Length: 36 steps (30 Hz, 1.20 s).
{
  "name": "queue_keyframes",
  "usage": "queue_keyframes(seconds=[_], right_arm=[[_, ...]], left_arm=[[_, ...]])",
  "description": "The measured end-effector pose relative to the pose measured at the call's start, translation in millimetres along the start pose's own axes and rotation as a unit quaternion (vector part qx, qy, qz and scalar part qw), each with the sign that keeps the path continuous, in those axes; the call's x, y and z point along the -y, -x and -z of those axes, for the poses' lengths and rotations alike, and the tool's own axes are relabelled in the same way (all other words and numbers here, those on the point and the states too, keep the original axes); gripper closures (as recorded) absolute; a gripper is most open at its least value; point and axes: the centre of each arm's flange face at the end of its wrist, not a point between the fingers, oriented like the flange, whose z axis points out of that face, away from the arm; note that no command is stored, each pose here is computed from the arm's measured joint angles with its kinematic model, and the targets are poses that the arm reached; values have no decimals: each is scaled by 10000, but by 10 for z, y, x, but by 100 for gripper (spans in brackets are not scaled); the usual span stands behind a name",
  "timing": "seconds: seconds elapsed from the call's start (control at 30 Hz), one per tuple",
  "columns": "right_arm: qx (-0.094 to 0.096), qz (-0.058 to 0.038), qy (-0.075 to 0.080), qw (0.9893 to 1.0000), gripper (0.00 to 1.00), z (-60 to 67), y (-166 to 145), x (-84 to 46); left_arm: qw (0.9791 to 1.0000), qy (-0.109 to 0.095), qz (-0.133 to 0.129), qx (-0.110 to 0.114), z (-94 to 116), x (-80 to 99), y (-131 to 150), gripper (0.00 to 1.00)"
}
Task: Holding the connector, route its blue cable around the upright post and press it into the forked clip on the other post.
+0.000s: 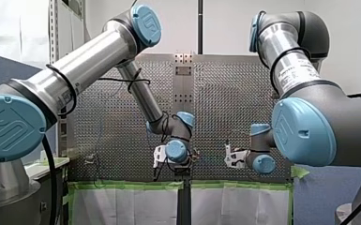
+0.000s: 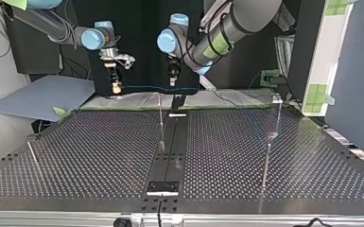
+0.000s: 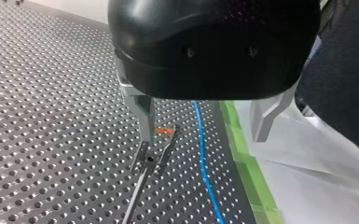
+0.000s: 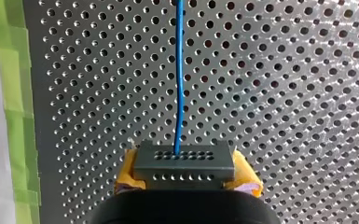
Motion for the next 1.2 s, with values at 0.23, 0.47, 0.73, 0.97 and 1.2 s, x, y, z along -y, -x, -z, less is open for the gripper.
queue_keyframes(seconds=[0.23,0.47,0.73,0.97,1.2], right_arm=[[9,-19,7,10000,69,76,34,15],[-9,-37,19,10000,69,138,55,25],[-14,-39,-5,10000,69,147,57,34],[-17,-38,-15,10000,69,147,57,36],[-24,-37,-16,10000,69,143,54,35]], left_arm=[[9996,16,224,157,13,55,15,0],[9992,81,308,246,34,88,5,0],[9991,158,325,227,2,46,-38,0],[9991,221,338,86,-106,-53,-319,0],[9985,91,492,206,-258,-62,-404,0]])
